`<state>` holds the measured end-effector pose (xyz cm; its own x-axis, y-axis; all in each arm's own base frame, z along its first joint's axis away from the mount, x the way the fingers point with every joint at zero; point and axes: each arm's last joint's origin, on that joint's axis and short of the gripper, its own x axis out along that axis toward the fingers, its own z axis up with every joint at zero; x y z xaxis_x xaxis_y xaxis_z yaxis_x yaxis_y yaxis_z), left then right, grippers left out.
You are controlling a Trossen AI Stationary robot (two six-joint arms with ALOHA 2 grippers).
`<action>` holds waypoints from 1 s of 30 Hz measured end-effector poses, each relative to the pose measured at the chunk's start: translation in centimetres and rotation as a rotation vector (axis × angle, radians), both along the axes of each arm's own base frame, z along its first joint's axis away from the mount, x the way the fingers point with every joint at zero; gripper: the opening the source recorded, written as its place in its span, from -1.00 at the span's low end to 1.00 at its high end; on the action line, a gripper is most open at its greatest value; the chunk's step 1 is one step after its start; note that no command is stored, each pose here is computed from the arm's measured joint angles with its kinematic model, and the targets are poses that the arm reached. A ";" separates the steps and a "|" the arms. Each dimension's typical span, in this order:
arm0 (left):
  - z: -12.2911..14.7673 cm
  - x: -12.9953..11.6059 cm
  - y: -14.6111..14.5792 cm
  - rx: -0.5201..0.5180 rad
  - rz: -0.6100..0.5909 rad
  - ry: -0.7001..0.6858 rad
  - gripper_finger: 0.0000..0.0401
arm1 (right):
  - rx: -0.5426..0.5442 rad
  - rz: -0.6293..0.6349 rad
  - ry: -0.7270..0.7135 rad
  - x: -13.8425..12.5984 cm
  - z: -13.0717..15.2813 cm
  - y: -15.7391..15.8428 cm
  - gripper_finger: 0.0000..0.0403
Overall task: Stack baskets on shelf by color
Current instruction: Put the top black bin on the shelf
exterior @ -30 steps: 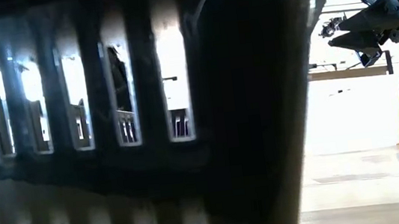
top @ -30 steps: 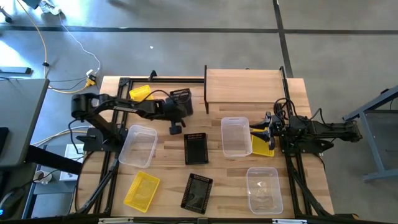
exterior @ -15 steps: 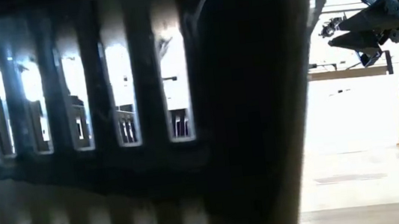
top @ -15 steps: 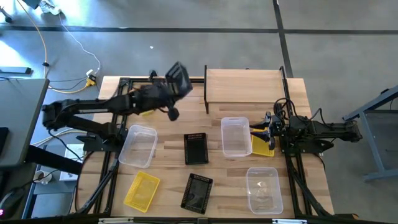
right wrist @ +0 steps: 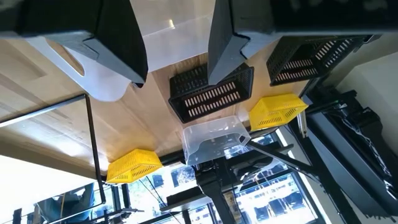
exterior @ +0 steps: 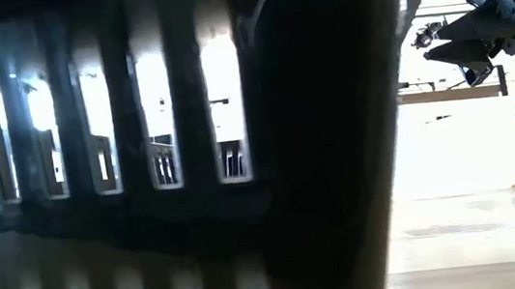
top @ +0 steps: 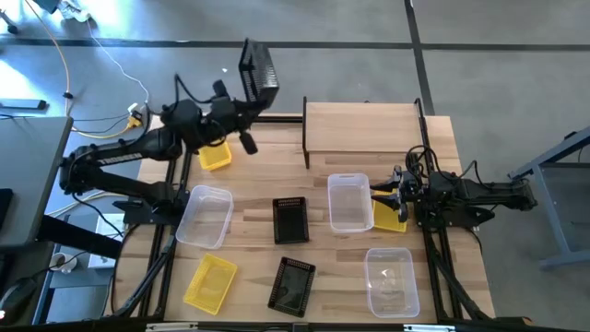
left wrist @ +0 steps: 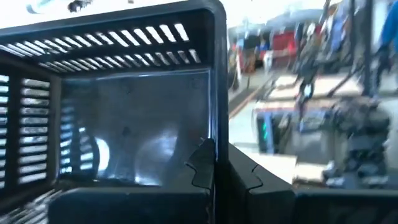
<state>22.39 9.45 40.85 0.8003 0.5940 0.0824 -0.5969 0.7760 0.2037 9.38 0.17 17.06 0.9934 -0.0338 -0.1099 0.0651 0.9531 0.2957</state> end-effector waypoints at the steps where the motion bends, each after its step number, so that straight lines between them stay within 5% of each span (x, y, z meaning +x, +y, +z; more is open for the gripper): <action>1: 0.3 0.4 0.2 -0.001 0.014 0.031 -1.00 | -0.008 0.001 0.001 0.0 0.0 0.0 -0.24; 18: -0.5 9.3 3.4 -0.140 -0.064 0.427 -1.00 | -0.011 0.001 0.000 0.0 0.0 0.0 -0.24; 30: -2.0 13.7 4.6 -0.224 -0.181 0.514 -1.00 | 0.309 -0.033 -0.014 0.0 0.0 0.0 -0.24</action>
